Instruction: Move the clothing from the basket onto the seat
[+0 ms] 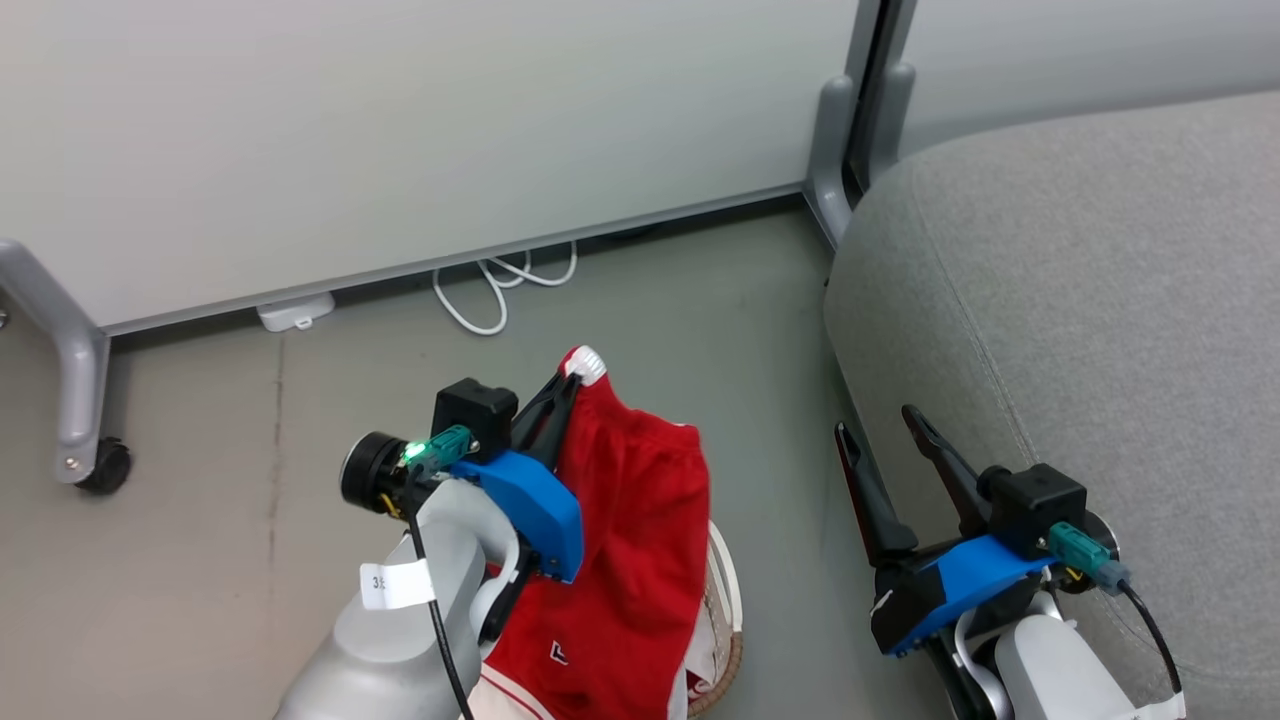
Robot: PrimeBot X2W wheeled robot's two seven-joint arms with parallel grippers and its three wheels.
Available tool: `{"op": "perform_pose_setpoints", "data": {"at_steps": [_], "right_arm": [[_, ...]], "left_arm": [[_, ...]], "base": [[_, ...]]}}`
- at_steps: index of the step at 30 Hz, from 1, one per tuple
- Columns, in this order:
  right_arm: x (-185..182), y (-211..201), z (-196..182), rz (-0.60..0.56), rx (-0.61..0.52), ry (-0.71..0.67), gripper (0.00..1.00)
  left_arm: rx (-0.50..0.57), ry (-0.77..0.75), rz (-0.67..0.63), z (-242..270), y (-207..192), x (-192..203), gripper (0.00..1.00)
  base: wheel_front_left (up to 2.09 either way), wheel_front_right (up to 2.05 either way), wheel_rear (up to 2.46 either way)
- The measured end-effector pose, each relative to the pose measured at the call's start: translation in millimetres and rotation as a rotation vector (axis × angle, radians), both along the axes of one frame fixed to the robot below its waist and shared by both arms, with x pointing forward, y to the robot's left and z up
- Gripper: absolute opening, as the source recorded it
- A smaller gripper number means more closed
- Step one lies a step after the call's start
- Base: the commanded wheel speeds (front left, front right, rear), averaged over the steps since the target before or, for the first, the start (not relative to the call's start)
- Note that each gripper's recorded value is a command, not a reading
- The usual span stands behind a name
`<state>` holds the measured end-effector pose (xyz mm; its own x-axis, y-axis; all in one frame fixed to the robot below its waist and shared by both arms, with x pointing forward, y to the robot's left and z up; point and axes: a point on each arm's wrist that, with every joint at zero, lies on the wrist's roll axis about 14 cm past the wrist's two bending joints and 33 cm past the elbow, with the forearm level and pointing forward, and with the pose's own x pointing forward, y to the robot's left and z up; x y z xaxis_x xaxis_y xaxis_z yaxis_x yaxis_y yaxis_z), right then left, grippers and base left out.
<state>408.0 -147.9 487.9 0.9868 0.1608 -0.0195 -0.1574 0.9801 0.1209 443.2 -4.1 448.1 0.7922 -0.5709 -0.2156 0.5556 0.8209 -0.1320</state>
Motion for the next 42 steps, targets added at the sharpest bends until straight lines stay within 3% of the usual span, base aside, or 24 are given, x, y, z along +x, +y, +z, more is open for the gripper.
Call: {"op": "perform_pose_setpoints", "data": {"at_steps": [20,33,42], "right_arm": [[-17,27,14,0.077,0.008,-0.020,1.00],[-19,31,14,0.088,0.008,-0.014,1.00],[-20,71,8,0.222,-0.029,0.027,1.00]], "left_arm": [[-0.096,-0.205,-0.064,95,-32,-8,0.00],[-0.088,-0.187,-0.078,90,-38,-12,0.00],[-0.083,-0.174,-0.093,86,-43,-16,0.00]], "base": [[0.00,0.00,0.00],[0.00,0.00,0.00],[0.00,0.00,0.00]]}}
